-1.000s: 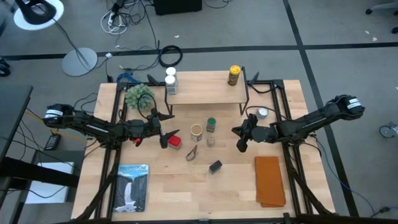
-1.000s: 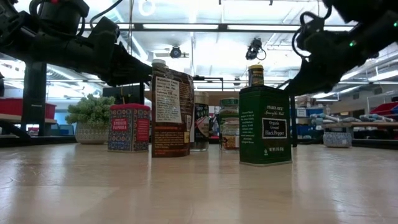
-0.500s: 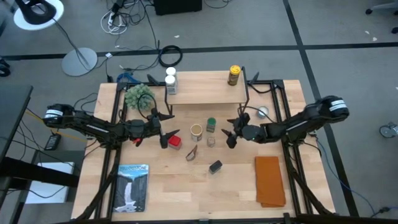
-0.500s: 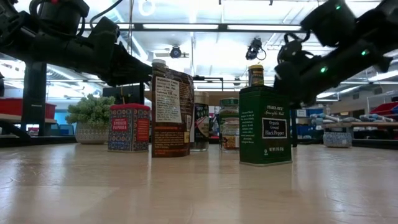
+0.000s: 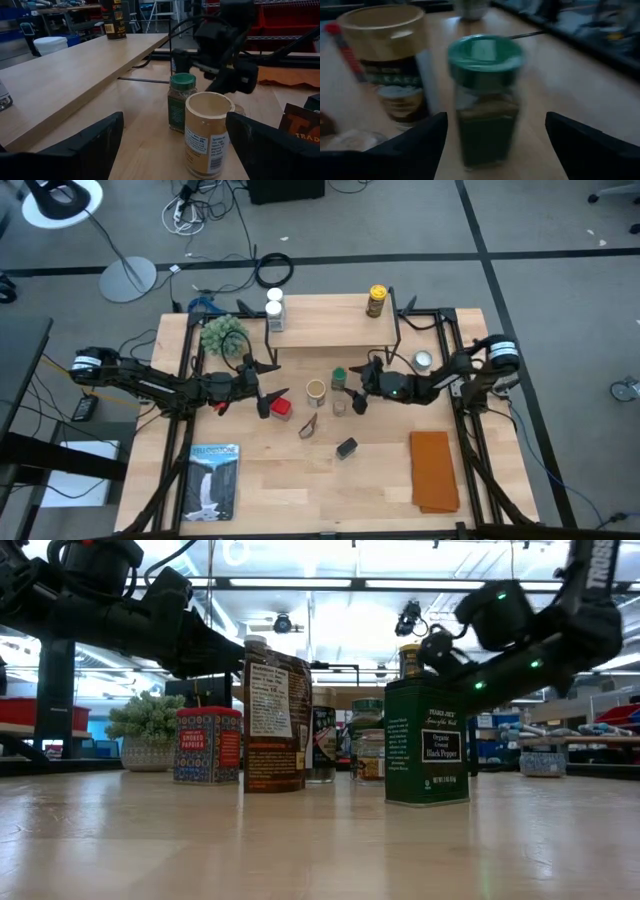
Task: Shelf spices
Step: Put the green seasoning bottle on the shelf
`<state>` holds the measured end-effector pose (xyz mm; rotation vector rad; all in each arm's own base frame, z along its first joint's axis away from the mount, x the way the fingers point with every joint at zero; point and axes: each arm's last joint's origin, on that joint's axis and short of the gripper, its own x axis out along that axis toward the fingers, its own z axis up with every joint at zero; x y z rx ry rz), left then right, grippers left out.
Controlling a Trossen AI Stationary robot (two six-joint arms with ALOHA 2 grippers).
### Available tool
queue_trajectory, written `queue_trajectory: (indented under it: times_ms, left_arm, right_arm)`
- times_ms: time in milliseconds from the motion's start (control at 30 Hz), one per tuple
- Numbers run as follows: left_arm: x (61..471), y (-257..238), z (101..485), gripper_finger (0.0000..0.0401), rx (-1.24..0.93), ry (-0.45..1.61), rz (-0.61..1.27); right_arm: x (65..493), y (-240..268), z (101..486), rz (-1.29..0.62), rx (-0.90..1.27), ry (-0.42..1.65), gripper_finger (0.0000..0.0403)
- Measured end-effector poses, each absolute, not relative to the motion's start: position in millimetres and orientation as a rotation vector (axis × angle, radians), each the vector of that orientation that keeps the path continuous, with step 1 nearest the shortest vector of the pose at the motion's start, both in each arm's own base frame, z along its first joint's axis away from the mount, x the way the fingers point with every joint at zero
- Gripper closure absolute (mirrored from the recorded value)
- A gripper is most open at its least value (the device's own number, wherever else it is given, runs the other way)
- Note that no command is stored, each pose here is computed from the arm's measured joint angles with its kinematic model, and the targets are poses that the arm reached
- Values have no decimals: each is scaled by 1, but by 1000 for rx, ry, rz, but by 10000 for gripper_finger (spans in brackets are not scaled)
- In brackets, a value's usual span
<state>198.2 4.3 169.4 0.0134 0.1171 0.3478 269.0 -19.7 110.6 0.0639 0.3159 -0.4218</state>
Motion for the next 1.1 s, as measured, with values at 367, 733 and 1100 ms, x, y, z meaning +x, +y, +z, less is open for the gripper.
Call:
queue_trajectory:
  times_ms: [367,733,1100]
  left_arm:
    - [198,4,170,44,13,116,347]
    - [198,4,169,44,13,118,347]
    - [198,4,170,44,15,113,347]
  right_arm:
    - [308,-28,107,-382,-7,317,131]
    - [287,-6,145,-328,-37,338,211]
    - [265,0,227,-305,-47,252,211]
